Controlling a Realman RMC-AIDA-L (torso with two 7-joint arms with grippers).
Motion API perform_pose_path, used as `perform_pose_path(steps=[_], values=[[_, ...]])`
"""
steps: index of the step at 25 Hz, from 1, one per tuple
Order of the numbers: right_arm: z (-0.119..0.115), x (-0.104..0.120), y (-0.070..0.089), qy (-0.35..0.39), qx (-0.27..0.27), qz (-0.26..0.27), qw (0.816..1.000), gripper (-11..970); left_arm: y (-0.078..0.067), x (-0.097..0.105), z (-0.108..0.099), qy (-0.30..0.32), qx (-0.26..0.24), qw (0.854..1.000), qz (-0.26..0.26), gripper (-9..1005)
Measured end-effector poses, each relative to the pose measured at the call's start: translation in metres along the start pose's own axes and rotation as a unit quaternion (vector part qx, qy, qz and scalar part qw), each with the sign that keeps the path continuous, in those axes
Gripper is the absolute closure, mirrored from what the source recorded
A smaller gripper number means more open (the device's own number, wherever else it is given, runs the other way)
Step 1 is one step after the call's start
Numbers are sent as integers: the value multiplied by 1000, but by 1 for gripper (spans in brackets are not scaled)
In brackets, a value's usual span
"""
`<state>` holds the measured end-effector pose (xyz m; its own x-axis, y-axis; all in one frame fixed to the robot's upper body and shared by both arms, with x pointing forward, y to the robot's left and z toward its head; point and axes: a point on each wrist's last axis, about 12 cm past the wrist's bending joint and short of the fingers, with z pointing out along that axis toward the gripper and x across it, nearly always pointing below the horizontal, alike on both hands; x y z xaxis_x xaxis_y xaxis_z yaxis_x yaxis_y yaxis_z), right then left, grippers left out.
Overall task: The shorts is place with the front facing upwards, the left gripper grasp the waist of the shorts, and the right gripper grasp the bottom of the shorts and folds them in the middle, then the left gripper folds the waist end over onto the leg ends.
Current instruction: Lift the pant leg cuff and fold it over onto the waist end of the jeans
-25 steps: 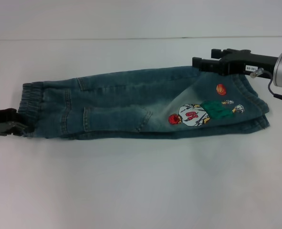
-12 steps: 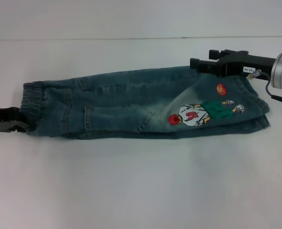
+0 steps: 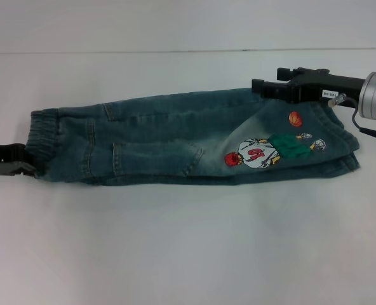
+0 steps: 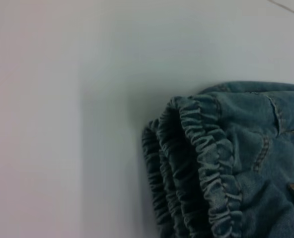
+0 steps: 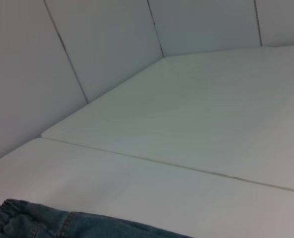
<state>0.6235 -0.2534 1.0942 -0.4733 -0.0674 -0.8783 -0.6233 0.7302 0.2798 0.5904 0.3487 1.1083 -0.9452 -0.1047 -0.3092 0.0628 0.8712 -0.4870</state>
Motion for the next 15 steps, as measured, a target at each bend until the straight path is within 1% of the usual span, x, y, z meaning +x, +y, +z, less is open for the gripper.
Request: perform_pose_path(steps=[7,12,15], values=[[1,0,-1,0,6,0,1000,118,-1,-2,-3,-10,5,1000,9,871],[2,0,0,0,5,0,1000,118,-2,-3,-3,-10,6,1000,13,871],[3,0,0,-2,8,-2,1000,119,-6,-6,-8,-14,16,999,24,870]])
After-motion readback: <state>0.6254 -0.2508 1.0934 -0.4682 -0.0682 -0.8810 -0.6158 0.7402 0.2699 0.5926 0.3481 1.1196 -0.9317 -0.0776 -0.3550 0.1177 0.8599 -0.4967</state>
